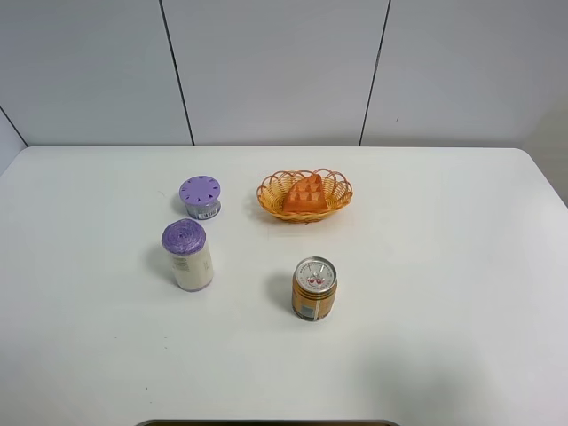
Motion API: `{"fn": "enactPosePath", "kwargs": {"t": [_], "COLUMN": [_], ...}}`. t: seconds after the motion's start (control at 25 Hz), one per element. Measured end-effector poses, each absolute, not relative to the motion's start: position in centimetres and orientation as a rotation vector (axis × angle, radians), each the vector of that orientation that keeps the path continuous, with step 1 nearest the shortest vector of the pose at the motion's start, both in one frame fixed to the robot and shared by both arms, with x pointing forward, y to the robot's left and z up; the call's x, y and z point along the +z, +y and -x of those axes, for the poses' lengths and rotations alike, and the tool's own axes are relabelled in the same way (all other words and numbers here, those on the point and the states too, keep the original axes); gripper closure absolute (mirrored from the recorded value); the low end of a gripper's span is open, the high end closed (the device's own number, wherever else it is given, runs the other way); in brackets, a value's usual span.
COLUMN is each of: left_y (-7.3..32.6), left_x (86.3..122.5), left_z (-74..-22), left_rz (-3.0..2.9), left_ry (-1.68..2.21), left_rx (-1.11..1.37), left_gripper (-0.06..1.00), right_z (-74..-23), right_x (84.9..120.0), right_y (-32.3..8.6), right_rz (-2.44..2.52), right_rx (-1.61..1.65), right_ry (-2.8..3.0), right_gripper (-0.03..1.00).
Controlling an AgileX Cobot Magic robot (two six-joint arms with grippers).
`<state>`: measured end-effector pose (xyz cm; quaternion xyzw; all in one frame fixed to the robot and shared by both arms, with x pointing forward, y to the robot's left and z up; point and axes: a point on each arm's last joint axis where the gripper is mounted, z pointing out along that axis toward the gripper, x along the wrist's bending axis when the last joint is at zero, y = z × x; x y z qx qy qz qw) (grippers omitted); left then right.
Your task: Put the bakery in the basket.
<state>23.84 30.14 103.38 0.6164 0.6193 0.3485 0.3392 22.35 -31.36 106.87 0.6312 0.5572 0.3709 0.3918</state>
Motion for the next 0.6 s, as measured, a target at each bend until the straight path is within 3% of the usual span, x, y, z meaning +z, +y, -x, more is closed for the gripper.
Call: {"fn": "enactPosePath", "kwargs": {"t": [0.6], "left_y": [30.14], "left_x": [103.38], "left_z": [-23.84], "left_rz": [-1.605], "left_ry": [1.613], "left_rx": [0.907], "left_gripper": [-0.05], "right_z": [-22.35], "right_x": [106.87], "right_y": [-31.36], "right_rz": [-1.603], "right_rx": [0.942], "right_ry": [1.415], "right_gripper": [0.11]}}
